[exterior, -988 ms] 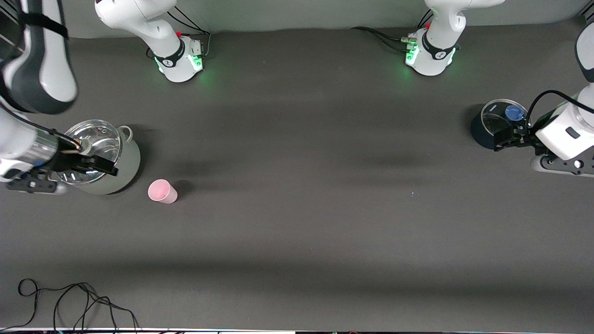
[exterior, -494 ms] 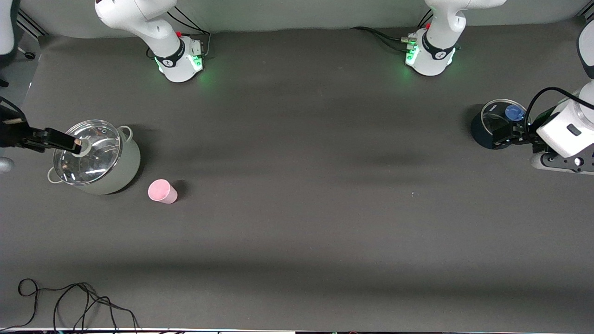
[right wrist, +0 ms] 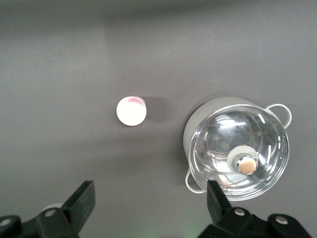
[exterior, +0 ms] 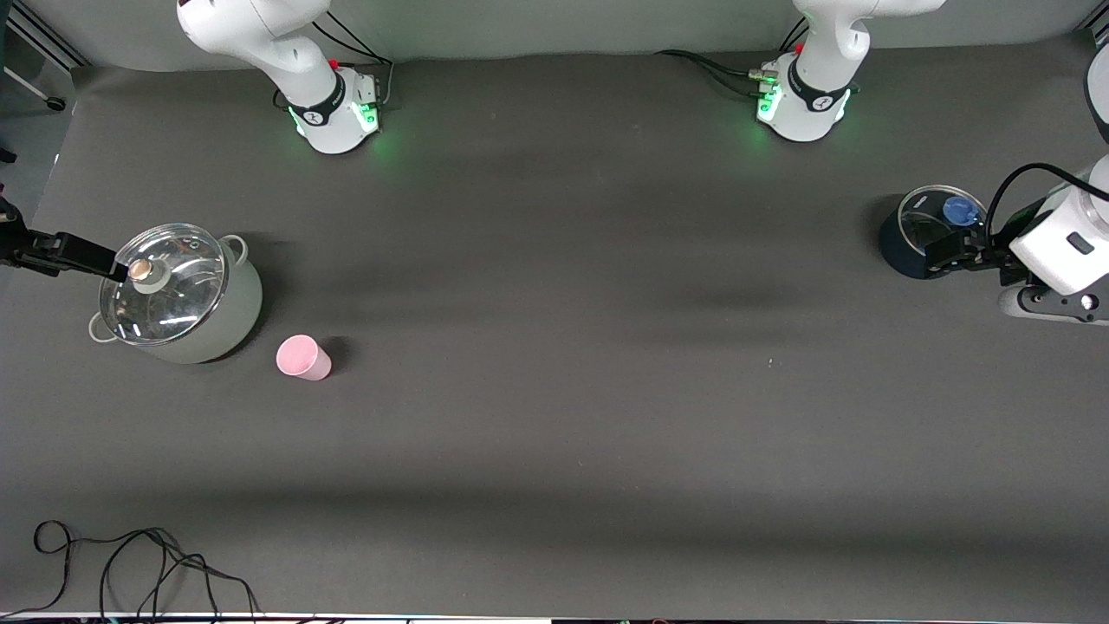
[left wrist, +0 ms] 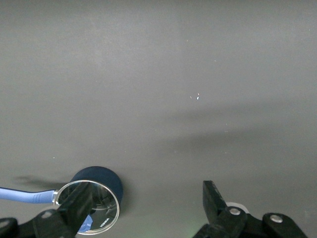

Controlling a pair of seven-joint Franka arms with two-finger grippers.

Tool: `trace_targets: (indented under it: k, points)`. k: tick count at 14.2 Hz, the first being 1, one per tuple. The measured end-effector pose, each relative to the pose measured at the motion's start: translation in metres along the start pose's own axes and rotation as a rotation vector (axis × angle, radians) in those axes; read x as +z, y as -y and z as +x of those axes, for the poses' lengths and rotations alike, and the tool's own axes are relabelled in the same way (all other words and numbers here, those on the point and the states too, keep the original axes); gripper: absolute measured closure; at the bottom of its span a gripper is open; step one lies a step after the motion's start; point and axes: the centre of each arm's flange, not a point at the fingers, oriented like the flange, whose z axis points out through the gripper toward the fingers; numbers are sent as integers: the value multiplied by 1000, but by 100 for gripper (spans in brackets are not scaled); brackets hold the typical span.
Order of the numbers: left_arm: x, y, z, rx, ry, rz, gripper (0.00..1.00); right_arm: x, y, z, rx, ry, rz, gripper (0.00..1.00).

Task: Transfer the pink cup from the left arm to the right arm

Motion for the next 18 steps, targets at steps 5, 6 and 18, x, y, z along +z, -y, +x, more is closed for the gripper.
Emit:
trace_targets:
  k: [5,6,18]
  points:
    - [0,1,0,-2,0,0,0,0,-6,0,-3,2,23,0]
    - [0,1,0,-2,0,0,0,-1,-6,-1,-6,1,24,0]
    - [-1,6,-1,-10,-2,0,0,-41,-6,-52,-29,-90,8,0]
